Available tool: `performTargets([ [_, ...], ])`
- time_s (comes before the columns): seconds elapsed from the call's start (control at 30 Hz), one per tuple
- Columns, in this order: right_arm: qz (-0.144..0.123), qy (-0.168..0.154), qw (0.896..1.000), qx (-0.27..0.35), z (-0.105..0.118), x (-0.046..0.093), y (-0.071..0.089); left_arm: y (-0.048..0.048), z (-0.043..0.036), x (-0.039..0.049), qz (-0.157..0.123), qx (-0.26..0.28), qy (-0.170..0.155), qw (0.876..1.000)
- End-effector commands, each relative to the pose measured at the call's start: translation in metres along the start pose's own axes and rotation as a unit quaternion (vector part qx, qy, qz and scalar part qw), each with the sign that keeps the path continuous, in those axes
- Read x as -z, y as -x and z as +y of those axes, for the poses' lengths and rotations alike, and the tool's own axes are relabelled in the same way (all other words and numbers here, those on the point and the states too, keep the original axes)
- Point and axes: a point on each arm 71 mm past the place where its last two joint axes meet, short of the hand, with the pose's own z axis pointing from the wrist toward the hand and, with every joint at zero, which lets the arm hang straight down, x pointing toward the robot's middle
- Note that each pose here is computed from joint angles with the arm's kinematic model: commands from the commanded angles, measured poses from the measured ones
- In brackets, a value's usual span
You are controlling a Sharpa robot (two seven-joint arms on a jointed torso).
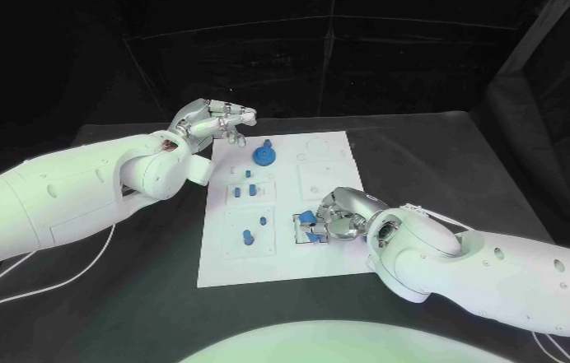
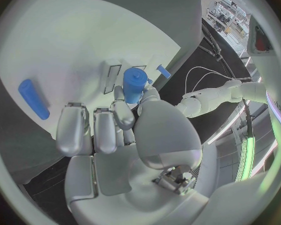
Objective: Assemble the parts on the task board
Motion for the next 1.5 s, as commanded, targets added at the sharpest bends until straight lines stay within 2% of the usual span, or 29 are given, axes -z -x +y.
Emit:
performTargets([
  [0.03, 0.006, -0.016, 1.0, -0.002, -0.001, -0.002, -0.001, -0.0017, -0.0016, -0.0006, 0.005, 0.003, -0.003, 1.0],
  [0.8, -0.011, -0.002, 1.0, 0.008, 0.007, -0.006, -0.002, -0.001, -0.0015, -0.0006, 0.004, 0.003, -0.003, 1.0],
  [1.03, -0.003, 0.013, 1.0, 0.012, 0.012, -0.002, -0.003, -0.0004, -0.0015, -0.0005, 0.004, 0.003, -0.003, 1.0],
  [1.27, 0.016, 0.033, 0.999, 0.022, 0.015, 0.002, -0.004, 0.0001, -0.0014, -0.0004, 0.003, 0.003, -0.003, 1.0],
  [1.5, 0.018, 0.03, 0.999, 0.036, 0.011, 0.001, -0.004, 0.0003, -0.0014, -0.0004, 0.003, 0.003, -0.003, 1.0],
])
